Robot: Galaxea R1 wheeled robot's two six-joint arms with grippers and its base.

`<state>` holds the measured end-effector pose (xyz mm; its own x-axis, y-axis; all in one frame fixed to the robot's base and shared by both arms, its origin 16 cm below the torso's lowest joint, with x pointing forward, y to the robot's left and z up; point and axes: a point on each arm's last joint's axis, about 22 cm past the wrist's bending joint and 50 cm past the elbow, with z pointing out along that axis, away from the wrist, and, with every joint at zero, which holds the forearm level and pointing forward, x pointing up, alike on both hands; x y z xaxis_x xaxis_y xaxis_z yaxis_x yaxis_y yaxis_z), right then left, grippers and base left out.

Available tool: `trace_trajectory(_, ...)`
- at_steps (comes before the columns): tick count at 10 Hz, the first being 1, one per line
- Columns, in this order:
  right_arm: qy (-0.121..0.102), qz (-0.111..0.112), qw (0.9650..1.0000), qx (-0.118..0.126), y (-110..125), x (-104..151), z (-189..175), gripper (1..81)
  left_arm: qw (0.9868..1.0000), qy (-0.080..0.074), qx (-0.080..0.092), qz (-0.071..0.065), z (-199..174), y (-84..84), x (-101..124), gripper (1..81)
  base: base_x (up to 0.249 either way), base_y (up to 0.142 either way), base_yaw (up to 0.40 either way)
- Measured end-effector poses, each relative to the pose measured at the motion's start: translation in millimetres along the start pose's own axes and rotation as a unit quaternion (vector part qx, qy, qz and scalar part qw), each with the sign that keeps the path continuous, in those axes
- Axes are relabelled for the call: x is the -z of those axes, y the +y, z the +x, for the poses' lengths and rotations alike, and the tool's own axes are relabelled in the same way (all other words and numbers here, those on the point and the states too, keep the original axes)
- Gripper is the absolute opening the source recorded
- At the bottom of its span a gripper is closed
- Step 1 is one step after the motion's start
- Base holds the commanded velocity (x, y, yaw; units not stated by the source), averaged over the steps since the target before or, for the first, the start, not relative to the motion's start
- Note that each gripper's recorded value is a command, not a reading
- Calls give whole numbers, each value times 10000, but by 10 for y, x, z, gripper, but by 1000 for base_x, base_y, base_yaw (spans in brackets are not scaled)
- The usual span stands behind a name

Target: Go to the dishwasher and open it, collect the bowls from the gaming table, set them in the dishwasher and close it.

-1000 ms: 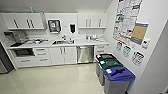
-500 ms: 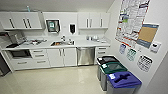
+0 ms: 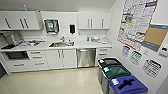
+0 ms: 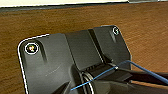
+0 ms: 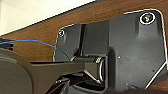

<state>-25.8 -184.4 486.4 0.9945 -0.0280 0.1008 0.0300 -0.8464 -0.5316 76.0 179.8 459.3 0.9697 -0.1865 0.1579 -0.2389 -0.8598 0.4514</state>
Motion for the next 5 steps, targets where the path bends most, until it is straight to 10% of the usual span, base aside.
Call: trace_trajectory(5, 3, 0, 10000, 16, 0, 0, 2, 811, 10000, -5, 4, -3, -16, 5, 1, 811, 169, 0, 0)
